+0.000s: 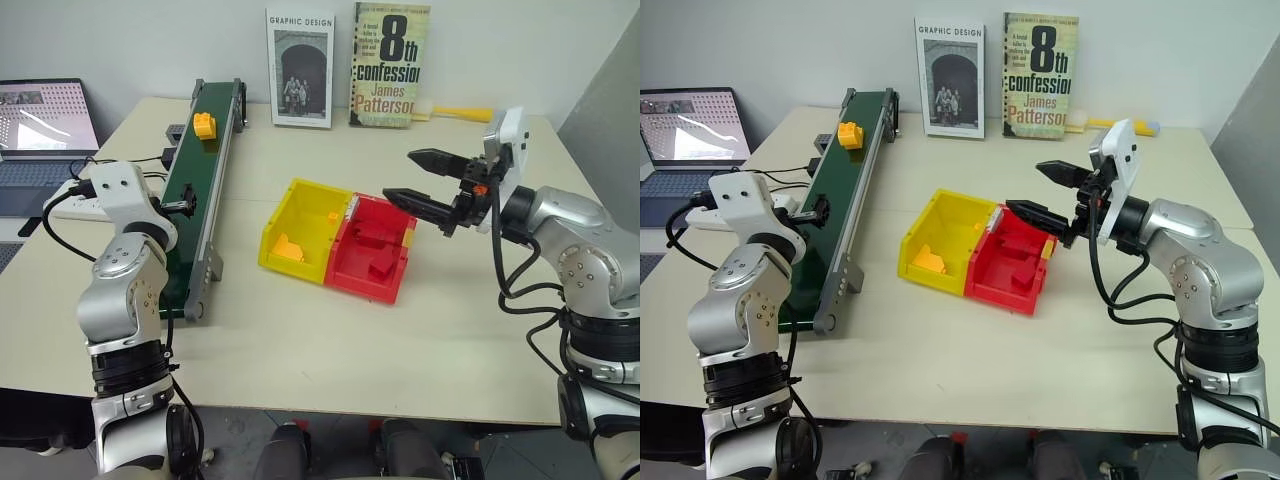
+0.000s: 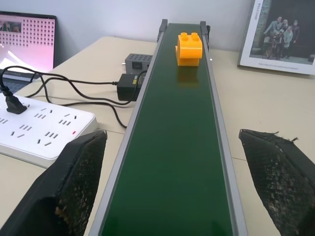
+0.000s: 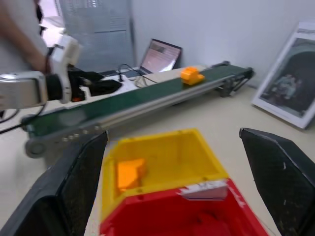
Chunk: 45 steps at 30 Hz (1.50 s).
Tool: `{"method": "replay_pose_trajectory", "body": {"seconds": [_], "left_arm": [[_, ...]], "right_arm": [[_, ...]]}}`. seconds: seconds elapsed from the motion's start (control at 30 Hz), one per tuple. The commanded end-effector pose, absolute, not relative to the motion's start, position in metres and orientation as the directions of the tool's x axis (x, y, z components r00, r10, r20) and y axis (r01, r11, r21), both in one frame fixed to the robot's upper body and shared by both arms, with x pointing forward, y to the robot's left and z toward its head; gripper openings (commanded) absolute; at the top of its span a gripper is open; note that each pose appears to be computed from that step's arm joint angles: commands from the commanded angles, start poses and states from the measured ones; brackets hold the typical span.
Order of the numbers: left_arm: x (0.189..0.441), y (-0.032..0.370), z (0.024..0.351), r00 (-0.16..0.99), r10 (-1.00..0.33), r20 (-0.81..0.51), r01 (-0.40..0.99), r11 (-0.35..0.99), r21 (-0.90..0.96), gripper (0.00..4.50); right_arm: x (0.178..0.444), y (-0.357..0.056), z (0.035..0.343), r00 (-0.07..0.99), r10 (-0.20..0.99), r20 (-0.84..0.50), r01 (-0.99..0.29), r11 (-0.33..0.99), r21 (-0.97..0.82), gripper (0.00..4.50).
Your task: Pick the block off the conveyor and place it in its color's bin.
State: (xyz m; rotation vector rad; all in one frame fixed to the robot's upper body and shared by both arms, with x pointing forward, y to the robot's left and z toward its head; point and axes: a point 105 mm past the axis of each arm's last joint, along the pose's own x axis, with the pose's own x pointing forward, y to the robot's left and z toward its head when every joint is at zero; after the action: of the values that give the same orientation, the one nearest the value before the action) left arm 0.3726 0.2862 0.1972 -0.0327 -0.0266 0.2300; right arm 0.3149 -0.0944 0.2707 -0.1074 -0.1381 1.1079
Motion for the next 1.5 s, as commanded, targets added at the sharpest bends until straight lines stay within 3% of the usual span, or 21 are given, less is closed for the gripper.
{"method": "replay_pose_trajectory", "body": {"seconds": [0.03, 0.93, 1.5], "left_arm": [[0.375, 0.286, 0.212, 0.971, 0.228, 0.077, -0.227, 0.974, -0.012, 4.49], [0.39, 0.281, 0.204, 0.974, 0.221, 0.047, -0.219, 0.974, -0.05, 4.49], [0.388, 0.279, 0.2, 0.976, 0.216, 0.029, -0.211, 0.971, -0.11, 1.53]], "right_arm": [[0.299, -0.085, 0.284, 0.364, 0.93, 0.059, -0.905, 0.368, -0.213, 4.5], [0.289, -0.081, 0.275, 0.366, 0.93, 0.033, -0.905, 0.364, -0.219, 4.5], [0.292, -0.081, 0.275, 0.376, 0.926, 0.038, -0.901, 0.375, -0.217, 4.5]]}}
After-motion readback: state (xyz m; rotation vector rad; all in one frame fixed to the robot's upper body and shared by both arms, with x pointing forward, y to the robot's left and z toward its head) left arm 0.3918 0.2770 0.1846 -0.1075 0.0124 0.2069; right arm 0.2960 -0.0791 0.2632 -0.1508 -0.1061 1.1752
